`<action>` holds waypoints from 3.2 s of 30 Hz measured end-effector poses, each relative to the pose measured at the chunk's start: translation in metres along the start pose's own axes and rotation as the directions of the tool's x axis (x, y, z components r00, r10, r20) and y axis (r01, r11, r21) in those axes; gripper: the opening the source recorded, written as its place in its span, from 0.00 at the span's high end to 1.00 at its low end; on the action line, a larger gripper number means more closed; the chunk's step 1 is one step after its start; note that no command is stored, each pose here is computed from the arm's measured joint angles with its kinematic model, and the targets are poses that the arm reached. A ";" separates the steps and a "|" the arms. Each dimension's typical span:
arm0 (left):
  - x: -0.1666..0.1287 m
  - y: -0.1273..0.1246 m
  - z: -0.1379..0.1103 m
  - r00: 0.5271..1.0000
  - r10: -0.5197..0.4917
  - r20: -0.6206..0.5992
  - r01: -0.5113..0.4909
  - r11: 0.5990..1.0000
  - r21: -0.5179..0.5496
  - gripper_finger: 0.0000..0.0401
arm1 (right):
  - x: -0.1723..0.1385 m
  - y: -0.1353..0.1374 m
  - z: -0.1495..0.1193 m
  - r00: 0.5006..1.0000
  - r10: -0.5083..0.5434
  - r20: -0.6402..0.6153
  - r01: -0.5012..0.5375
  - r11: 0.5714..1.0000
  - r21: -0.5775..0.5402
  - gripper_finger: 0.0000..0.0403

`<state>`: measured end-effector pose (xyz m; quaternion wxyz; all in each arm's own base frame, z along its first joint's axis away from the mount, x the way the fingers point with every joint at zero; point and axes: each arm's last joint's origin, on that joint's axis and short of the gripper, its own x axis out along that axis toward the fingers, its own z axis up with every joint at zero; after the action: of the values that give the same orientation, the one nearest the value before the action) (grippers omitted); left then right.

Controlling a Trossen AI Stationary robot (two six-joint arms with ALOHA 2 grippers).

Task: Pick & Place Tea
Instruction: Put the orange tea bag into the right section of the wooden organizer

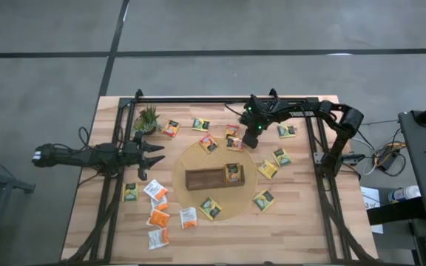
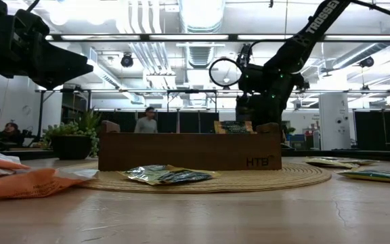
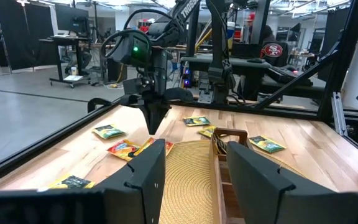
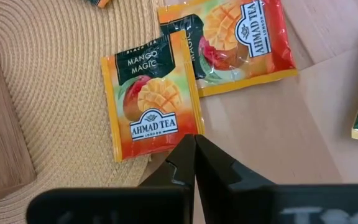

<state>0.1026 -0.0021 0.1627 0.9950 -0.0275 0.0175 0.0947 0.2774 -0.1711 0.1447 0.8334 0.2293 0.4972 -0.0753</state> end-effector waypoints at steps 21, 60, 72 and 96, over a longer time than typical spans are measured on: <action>0.000 0.000 0.000 1.000 0.000 0.000 0.000 1.000 0.000 0.59 | 0.000 0.000 0.002 1.000 -0.004 0.016 0.004 0.999 -0.053 0.98; 0.000 0.000 0.000 1.000 0.000 0.000 0.000 1.000 0.000 0.59 | 0.023 -0.008 0.001 1.000 0.001 0.003 -0.001 1.000 0.029 0.69; 0.000 0.000 0.000 1.000 0.000 0.000 0.000 1.000 0.000 0.59 | 0.019 -0.003 -0.001 1.000 0.002 -0.012 -0.003 0.998 -0.060 0.98; 0.000 0.000 0.000 1.000 0.000 0.000 0.000 1.000 0.000 0.59 | -0.070 0.045 -0.002 0.986 -0.125 0.107 0.142 0.976 -0.167 0.98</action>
<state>0.1026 -0.0021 0.1627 0.9950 -0.0275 0.0176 0.0946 0.2570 -0.1373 0.2184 0.8661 0.1177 0.4758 -0.0983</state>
